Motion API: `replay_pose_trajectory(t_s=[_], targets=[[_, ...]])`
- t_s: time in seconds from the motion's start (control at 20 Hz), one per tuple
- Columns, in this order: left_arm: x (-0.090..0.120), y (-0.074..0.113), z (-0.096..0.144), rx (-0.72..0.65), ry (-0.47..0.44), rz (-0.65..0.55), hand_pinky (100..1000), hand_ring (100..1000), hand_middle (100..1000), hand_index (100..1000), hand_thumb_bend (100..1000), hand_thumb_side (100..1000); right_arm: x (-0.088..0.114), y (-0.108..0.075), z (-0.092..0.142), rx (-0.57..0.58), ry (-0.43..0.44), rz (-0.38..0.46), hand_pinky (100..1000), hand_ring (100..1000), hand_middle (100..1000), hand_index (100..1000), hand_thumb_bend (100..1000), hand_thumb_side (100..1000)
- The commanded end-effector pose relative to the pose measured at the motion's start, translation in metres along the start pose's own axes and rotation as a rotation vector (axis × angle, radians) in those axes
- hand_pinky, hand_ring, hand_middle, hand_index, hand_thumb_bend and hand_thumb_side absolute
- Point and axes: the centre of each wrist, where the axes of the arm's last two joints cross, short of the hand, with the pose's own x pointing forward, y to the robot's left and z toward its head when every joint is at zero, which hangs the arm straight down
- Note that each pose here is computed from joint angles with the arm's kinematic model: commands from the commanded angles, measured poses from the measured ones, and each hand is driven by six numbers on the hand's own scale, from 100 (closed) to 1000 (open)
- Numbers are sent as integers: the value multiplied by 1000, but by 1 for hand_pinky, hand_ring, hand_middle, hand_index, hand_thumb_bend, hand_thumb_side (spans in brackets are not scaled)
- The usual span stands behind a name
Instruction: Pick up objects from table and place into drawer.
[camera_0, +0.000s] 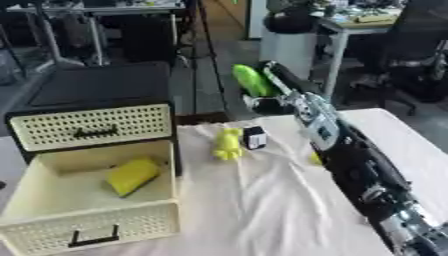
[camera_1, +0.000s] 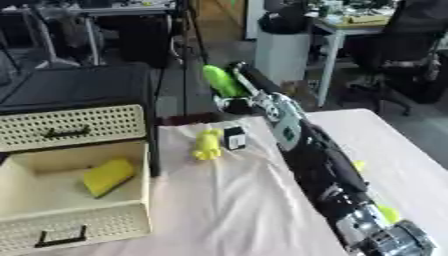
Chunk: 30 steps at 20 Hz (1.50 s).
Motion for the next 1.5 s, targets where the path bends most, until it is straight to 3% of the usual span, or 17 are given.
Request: replay_pose_trajectory(t_s=[0.05, 0.5, 0.55, 0.6, 0.65, 0.75, 0.95, 1.05, 1.3, 1.5], targets=[[7, 6, -4, 0, -39, -9, 100, 100, 100, 715, 532, 1000, 40, 12, -31, 63, -166, -16, 173, 405, 585, 633, 100, 225], [11, 7, -7, 4, -61, -1, 100, 100, 100, 714, 537, 1000, 110, 87, -61, 236, -353, -122, 202, 439, 612, 665, 100, 218], [10, 7, -7, 5, -59, -1, 100, 100, 100, 714, 537, 1000, 119, 96, -64, 250, -371, -129, 252, 491, 648, 710, 100, 272], [10, 7, -7, 6, -57, -2, 100, 100, 100, 714, 537, 1000, 129, 104, -66, 266, -389, -136, 328, 554, 685, 746, 100, 369], [10, 7, -6, 7, -56, -2, 100, 100, 100, 714, 538, 1000, 137, 112, -67, 289, -407, -134, 662, 809, 820, 851, 100, 563], [10, 8, -6, 8, -56, -3, 100, 100, 100, 714, 540, 1000, 145, 121, -68, 349, -437, -100, 918, 986, 947, 922, 125, 681], [10, 8, -6, 9, -52, -5, 100, 100, 100, 714, 541, 1000, 143, 116, -68, 383, -427, -35, 1000, 1000, 1000, 941, 375, 693], [9, 8, -6, 10, -50, -5, 100, 100, 100, 714, 541, 1000, 141, 112, -67, 359, -400, -10, 1000, 1000, 1000, 940, 432, 680], [9, 8, -5, 9, -48, -6, 100, 100, 100, 714, 540, 1000, 137, 97, -68, 248, -321, 45, 1000, 1000, 1000, 928, 435, 617], [8, 8, -4, 10, -43, -8, 100, 100, 100, 713, 539, 1000, 134, 80, -67, 134, -258, 85, 1000, 1000, 989, 913, 382, 583]])
